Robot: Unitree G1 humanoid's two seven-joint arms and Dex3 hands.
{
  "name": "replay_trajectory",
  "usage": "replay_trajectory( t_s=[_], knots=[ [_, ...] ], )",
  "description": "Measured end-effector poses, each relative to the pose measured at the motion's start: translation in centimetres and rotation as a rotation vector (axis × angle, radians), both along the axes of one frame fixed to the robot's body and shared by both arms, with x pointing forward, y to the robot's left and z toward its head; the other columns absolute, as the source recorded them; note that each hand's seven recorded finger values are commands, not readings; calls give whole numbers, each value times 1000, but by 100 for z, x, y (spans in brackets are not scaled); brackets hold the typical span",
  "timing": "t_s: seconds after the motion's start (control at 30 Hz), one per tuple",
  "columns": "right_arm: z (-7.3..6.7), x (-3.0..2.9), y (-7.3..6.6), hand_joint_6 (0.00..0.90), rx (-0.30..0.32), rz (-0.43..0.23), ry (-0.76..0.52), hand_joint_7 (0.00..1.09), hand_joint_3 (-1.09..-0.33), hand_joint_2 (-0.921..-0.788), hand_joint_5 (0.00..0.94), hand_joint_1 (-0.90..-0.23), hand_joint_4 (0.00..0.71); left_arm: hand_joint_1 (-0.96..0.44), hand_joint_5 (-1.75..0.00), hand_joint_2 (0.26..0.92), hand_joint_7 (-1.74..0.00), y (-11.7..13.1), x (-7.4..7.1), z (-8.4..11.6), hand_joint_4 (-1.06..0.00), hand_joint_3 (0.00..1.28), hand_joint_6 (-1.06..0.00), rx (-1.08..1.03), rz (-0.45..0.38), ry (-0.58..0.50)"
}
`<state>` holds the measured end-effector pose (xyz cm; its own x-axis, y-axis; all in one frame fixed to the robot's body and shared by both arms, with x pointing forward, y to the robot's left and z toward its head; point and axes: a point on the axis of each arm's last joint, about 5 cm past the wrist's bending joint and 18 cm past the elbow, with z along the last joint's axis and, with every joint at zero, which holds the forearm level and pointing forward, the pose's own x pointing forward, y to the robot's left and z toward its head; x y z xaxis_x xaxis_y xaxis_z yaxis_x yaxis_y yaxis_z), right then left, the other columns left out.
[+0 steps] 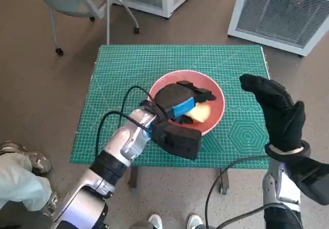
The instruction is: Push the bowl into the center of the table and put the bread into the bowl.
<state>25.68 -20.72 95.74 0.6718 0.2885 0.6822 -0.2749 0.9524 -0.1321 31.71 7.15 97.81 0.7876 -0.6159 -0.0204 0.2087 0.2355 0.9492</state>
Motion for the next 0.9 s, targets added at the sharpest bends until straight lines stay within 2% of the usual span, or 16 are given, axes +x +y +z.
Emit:
replay_trajectory(
  t_s=[0.4,0.77,0.9],
  knots=[
    [-1,1,13,-1,4,-3,0,357,-738,-921,5,-632,86,-458,-4,889,-6,121,-43,96,-84,8,-235,-128,-33,-11],
    [0,5,34,-1,-9,0,2,355,-740,-921,4,-624,85,-498,-3,915,-8,401,-127,227,-78,16,-229,-410,-107,10],
    [28,2,51,-1,-9,5,-9,352,-744,-921,3,-617,84,-510,-5,920,-18,530,-149,261,-86,65,-250,-551,-136,15]
  ],
)
